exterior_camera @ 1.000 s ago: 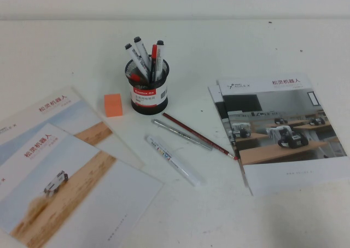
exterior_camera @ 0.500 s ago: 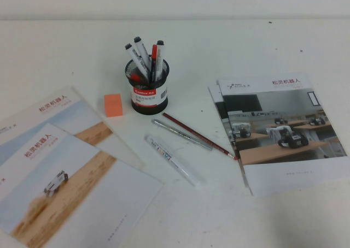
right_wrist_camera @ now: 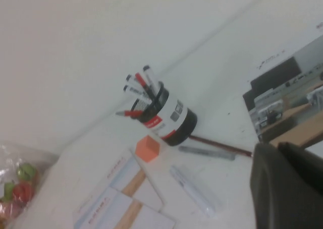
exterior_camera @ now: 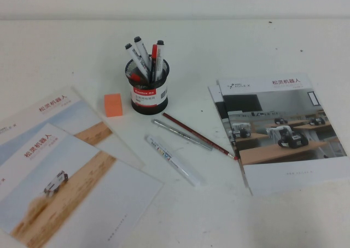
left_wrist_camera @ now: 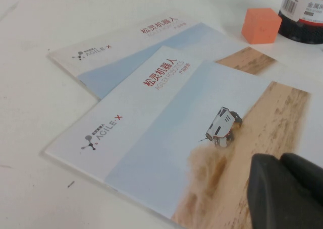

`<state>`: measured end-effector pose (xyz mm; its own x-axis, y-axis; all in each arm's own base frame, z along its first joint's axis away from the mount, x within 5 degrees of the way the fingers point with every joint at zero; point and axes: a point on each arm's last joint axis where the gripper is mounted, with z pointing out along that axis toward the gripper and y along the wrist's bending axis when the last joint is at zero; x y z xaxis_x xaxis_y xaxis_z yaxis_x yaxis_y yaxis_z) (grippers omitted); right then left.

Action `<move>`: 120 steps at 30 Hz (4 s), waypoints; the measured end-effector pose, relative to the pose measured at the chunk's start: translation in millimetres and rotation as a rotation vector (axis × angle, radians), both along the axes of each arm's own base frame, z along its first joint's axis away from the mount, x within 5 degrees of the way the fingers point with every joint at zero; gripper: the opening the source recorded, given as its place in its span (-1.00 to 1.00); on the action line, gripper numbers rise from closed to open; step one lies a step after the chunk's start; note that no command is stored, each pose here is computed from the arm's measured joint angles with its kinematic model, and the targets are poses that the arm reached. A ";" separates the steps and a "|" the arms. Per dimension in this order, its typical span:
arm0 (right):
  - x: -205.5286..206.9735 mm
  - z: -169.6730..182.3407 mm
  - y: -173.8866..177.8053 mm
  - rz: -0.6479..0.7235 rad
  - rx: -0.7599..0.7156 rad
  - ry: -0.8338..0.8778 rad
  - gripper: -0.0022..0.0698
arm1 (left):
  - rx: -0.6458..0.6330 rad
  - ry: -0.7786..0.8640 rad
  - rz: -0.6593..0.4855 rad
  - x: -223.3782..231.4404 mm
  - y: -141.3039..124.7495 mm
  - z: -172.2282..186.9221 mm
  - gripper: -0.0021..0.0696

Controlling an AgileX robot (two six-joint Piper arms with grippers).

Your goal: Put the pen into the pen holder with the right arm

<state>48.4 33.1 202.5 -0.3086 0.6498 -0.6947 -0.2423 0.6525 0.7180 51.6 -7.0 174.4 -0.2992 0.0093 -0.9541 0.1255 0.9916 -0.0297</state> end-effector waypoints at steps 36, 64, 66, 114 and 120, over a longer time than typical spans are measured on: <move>217.3 53.0 124.8 0.636 -1.206 0.757 -0.99 | 0.000 0.000 0.000 0.0 0.0 0.0 -0.94; 305.9 39.5 244.8 1.077 -1.216 0.562 -0.10 | 0.000 0.000 0.000 0.0 0.0 0.0 -0.94; 303.9 34.1 251.2 1.089 -1.240 0.560 -0.10 | 0.000 0.000 0.000 0.0 0.0 0.0 -0.94; 305.5 80.0 307.9 0.921 -0.886 -0.015 -0.61 | 0.000 0.000 0.000 0.0 0.0 0.0 -0.94; 305.7 85.8 306.9 0.908 -0.881 -0.043 -0.61 | 0.000 0.000 0.000 0.0 0.0 0.0 -0.94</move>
<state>354.1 340.0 288.3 -0.3661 -0.4705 -0.8029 -0.8646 0.4911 0.1064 51.6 -7.0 174.4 -0.2992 0.0093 -0.9541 0.1255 0.9916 -0.0297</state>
